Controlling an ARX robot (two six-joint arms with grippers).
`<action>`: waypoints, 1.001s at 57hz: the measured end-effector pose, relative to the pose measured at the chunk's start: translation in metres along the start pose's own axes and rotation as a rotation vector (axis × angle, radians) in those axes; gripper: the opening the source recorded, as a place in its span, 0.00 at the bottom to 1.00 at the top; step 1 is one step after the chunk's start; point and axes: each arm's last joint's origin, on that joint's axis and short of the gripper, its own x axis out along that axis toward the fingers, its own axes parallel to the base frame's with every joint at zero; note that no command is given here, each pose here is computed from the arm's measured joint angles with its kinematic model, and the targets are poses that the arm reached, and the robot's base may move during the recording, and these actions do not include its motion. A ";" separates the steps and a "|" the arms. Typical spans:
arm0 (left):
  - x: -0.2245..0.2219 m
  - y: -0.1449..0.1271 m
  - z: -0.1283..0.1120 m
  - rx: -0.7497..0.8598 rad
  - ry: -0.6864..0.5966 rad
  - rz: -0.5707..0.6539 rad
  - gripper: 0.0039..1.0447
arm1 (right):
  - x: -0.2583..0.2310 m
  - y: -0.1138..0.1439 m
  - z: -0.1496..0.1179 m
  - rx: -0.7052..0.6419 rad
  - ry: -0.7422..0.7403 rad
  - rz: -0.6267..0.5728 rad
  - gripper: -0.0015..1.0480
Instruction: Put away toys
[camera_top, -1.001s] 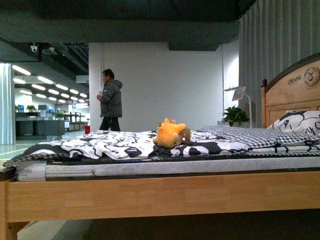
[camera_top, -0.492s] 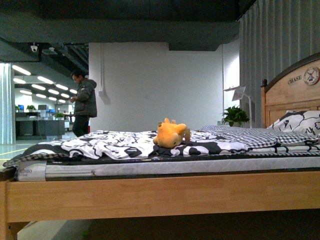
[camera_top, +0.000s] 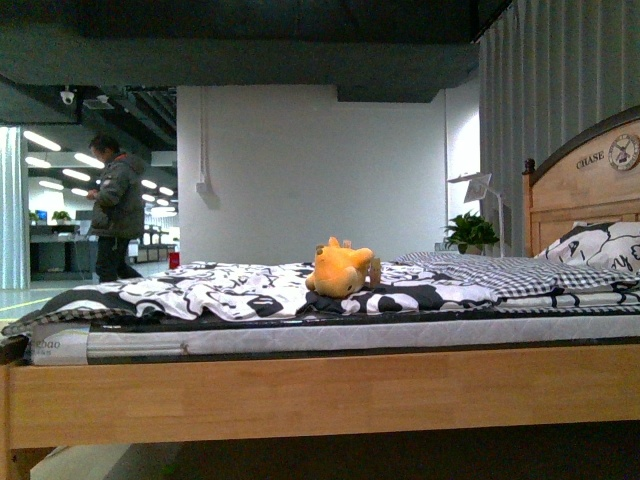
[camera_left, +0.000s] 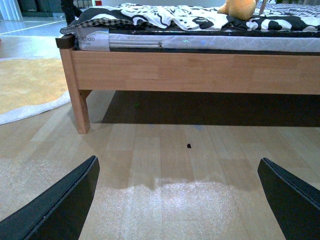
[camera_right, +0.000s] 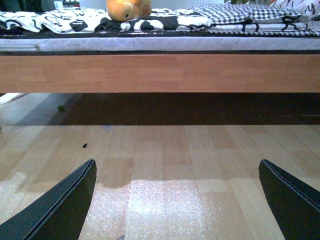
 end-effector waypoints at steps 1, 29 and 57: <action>0.000 0.000 0.000 0.000 0.000 0.000 0.94 | 0.000 0.000 0.000 0.000 0.000 0.000 0.94; 0.000 0.000 0.000 0.000 0.000 0.000 0.94 | 0.000 0.000 0.000 0.000 0.000 0.000 0.94; 0.000 0.000 0.000 0.000 0.000 0.000 0.94 | 0.000 0.000 0.000 0.000 0.000 0.000 0.94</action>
